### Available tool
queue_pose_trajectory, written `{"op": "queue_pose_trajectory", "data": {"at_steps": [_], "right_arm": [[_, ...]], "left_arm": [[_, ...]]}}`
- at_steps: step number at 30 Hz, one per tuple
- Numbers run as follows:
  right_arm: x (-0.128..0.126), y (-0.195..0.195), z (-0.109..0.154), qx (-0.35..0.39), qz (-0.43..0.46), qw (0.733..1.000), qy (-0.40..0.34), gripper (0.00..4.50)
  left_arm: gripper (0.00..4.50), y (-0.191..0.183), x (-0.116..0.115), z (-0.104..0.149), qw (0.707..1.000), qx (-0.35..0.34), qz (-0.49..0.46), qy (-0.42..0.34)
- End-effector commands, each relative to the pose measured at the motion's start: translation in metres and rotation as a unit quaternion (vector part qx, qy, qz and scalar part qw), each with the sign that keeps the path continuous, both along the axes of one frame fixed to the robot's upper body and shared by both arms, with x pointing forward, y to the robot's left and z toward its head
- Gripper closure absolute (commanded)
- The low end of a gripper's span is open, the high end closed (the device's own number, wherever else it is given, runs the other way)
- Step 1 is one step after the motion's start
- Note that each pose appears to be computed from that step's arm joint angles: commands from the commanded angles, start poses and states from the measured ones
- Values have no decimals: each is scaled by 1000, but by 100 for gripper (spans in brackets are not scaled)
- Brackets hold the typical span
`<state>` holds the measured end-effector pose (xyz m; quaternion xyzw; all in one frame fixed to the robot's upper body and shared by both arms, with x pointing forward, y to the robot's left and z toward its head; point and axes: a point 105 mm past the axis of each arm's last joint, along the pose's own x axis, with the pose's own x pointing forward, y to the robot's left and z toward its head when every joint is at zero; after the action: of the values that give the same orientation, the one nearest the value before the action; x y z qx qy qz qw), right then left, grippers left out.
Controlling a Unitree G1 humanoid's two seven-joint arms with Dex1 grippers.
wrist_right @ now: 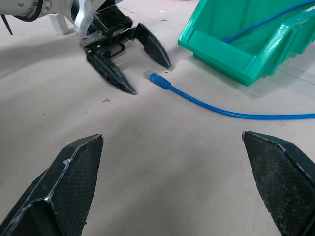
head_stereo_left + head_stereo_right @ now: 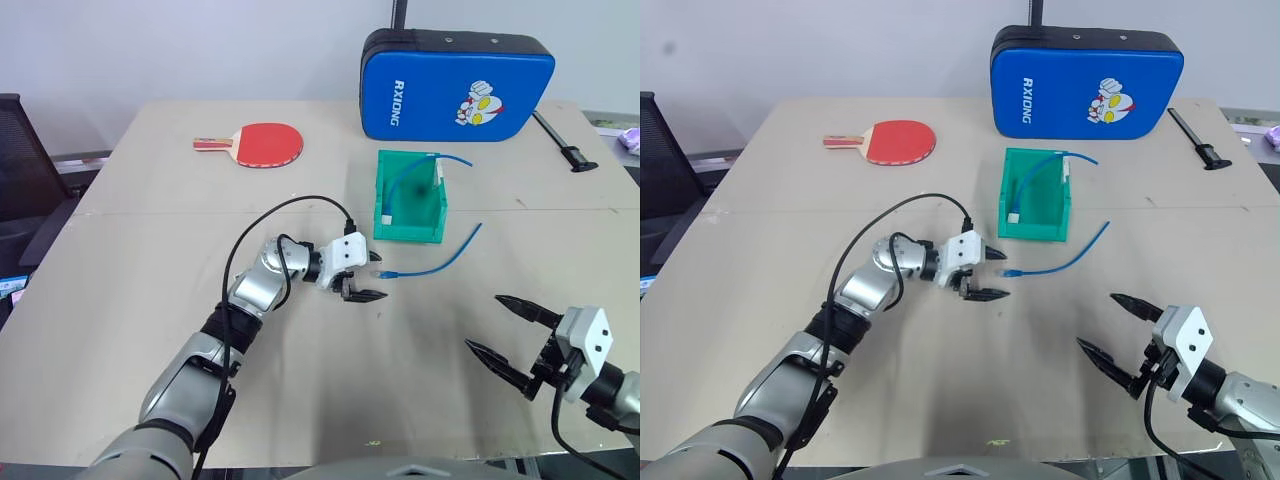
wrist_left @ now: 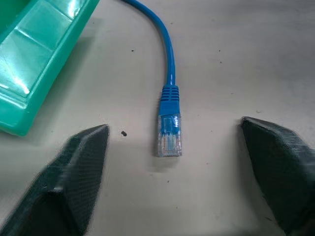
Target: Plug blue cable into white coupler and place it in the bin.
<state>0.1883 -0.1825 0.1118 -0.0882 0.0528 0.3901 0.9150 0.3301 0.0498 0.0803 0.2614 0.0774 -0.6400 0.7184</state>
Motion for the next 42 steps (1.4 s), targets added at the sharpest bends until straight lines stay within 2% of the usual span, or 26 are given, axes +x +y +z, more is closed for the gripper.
{"op": "queue_pose_trajectory", "data": {"at_steps": [1,3,5,6,7,10,14,17,20,24,28,38,41,42], "right_arm": [[0,2,8,-7,6,1000,-22,0],[2,3,8,-7,9,1000,-22,0],[4,6,6,-4,13,1000,-18,0],[5,7,4,0,13,1000,-13,0],[8,9,1,7,5,1000,1,0],[10,22,-8,60,1,997,57,0],[13,44,-6,194,-3,973,122,0],[18,55,9,297,2,944,143,0],[28,63,30,366,12,921,132,0],[35,73,60,434,50,891,126,0],[35,79,74,463,81,872,137,0],[35,92,75,440,113,878,149,0],[36,94,75,435,113,881,145,76],[35,95,75,432,115,883,145,123]], "left_arm": [[204,5,1,0,1000,15,4,1],[307,7,0,0,1000,15,5,6],[374,8,-1,1,1000,9,6,15],[425,9,-2,3,1000,2,6,22],[445,7,-4,6,999,-14,2,32],[445,3,-3,23,994,-82,24,74],[445,-6,-14,54,957,-206,42,198],[445,-8,-37,72,920,-263,12,289],[445,-4,-56,79,890,-285,-12,355],[445,-1,-64,85,864,-309,-13,397],[445,-4,-69,92,854,-316,-26,413],[445,-12,-75,99,835,-335,-41,434],[450,-13,-75,100,831,-341,-44,438],[450,-13,-74,101,829,-344,-44,439]]}}
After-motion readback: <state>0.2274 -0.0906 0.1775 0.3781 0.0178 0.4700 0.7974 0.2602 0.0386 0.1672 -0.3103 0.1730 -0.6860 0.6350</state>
